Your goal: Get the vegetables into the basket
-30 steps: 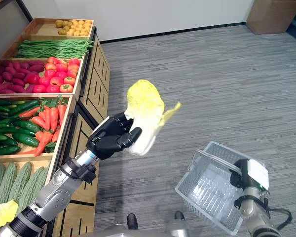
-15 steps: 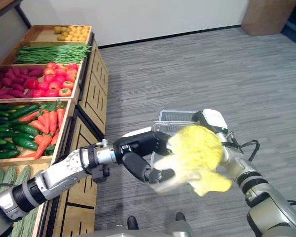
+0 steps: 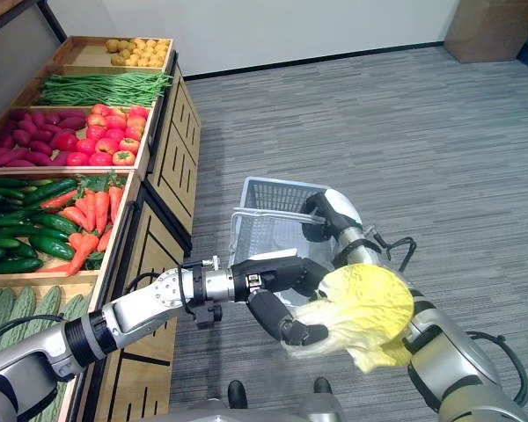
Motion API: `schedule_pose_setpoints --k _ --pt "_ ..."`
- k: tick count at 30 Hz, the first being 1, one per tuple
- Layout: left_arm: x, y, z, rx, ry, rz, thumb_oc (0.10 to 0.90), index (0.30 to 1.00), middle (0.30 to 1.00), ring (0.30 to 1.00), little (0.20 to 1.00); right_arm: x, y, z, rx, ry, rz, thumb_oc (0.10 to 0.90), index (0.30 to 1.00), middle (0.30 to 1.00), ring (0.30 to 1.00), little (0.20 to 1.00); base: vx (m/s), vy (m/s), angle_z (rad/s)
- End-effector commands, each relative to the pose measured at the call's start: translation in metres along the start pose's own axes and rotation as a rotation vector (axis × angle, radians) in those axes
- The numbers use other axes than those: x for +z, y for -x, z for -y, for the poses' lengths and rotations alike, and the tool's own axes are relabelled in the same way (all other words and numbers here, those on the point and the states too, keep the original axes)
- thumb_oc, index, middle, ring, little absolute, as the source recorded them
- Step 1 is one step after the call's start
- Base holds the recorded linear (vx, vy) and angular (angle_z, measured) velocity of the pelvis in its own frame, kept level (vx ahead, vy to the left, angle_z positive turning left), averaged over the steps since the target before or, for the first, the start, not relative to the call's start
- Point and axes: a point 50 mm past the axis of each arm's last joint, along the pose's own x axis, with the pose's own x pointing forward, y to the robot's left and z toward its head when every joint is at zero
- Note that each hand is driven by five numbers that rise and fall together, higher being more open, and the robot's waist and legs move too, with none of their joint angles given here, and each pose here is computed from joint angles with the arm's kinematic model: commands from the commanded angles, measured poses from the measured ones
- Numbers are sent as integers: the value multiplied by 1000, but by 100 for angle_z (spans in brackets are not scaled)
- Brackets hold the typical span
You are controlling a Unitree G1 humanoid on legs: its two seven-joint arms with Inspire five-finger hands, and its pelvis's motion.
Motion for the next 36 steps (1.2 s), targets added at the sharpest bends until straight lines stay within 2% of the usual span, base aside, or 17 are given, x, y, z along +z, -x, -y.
schedule_pose_setpoints --k 1,8,15,19,24,31,36 --pt "20 -9 -15 96 -81 151 400 300 300 300 300 103 -35 63 -190 -78 373 400 300 300 300 300 0 0 0" --pt "-8 -11 -30 254 -80 52 400 300 300 300 300 117 -29 50 -102 -113 434 400 300 300 300 300 3 -2 -1" --pt "-28 -2 -45 433 26 8 400 300 300 300 300 123 -19 41 -11 -80 475 400 300 300 300 300 7 -6 -2" --pt "-34 9 -60 537 -66 -58 400 300 300 300 300 118 -11 34 34 -86 481 400 300 300 300 300 0 0 0" --pt "-49 20 -68 594 -195 -184 400 300 300 300 300 116 -4 32 66 -62 496 400 300 300 300 300 0 0 0" --pt "-75 42 -71 629 -299 -356 400 300 300 300 300 100 3 34 76 -31 460 400 300 300 300 300 0 0 0" --pt "-91 56 -72 708 -290 -442 400 300 300 300 300 96 5 37 63 -47 447 400 300 300 300 300 0 0 0"
